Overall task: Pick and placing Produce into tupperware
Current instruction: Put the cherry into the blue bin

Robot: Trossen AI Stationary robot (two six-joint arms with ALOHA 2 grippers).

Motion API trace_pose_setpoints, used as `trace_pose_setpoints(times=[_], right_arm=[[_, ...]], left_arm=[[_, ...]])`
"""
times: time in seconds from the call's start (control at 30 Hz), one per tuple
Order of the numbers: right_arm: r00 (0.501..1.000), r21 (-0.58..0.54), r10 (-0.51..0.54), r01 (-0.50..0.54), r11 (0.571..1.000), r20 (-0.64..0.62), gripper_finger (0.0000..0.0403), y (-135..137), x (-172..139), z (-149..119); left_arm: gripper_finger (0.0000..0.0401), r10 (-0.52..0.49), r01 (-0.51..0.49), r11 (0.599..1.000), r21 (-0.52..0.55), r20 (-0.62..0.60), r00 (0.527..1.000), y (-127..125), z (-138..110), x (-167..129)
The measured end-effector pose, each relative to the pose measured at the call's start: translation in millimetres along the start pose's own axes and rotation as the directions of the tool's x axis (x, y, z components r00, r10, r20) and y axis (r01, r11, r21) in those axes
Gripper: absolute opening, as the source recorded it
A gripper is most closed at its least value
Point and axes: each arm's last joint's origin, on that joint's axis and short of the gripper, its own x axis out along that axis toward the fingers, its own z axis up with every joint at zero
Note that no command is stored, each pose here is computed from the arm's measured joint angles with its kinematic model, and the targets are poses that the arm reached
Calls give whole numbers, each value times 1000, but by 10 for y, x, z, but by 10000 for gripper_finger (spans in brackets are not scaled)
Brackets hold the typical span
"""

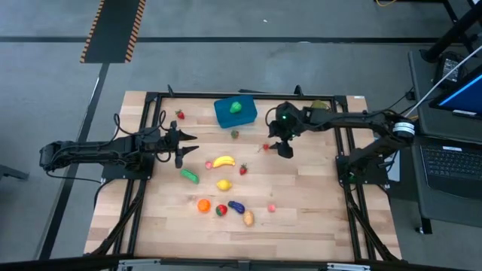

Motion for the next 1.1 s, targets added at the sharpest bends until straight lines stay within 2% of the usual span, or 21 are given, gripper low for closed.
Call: trace_pose_setpoints(times=[0.3,0.77,1.1], right_arm=[[995,-75,-6,-1,997,-95,255,-100,221,48],[980,-54,-11,1,999,-196,255,-176,524,-70],[980,-54,-16,6,999,-199,255,-214,666,-105]], left_arm=[[170,0,0,1000,3,0,1000,0,0,0],[170,0,0,1000,4,-4,1000,0,-4,0],[170,0,0,1000,3,-6,1000,0,-6,0]])
